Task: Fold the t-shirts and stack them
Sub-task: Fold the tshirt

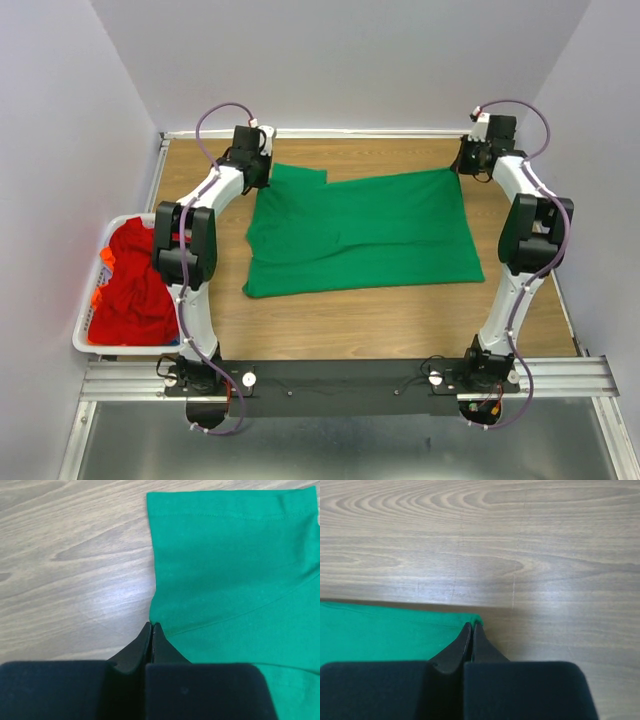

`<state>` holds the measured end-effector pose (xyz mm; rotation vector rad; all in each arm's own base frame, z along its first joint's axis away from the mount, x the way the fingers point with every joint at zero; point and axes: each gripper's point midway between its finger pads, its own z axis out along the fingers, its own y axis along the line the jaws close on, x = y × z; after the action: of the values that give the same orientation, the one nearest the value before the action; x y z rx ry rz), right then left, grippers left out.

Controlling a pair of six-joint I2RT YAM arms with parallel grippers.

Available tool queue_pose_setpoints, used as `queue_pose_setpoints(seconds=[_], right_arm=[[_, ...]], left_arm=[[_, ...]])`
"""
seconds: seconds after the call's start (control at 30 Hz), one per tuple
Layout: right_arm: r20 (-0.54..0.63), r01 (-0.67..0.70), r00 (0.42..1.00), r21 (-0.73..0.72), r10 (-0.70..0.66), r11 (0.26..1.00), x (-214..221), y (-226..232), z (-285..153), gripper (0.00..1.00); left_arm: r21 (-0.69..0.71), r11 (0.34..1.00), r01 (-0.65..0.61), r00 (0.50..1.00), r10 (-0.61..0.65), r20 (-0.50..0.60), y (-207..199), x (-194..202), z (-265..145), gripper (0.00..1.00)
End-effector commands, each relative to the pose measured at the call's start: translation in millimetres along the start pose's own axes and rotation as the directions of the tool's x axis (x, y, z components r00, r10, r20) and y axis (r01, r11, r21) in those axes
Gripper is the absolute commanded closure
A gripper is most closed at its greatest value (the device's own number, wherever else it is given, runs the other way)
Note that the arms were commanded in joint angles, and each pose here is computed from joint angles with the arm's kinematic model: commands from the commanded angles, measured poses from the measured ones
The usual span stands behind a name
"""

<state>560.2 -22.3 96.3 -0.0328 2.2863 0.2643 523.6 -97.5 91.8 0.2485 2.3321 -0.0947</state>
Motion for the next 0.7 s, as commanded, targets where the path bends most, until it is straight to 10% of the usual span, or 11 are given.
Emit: queue_pose_setpoints(seconds=[0.0,0.67], right_arm=[[0.017,-0.021,1.0,0.05,0.02,0.999,-7,-3,-21,0.99],[0.007,-0.253,0.967,0.135,0.255,0.958,29,5,-63,0.99]], left_arm=[[-0.057,0.998,-0.005,1.0,0.007,0.03,16,-6,-16,1.0],[-0.101,0.992,0.073,0.997,-0.072,0.016,18,24,-61,1.0]])
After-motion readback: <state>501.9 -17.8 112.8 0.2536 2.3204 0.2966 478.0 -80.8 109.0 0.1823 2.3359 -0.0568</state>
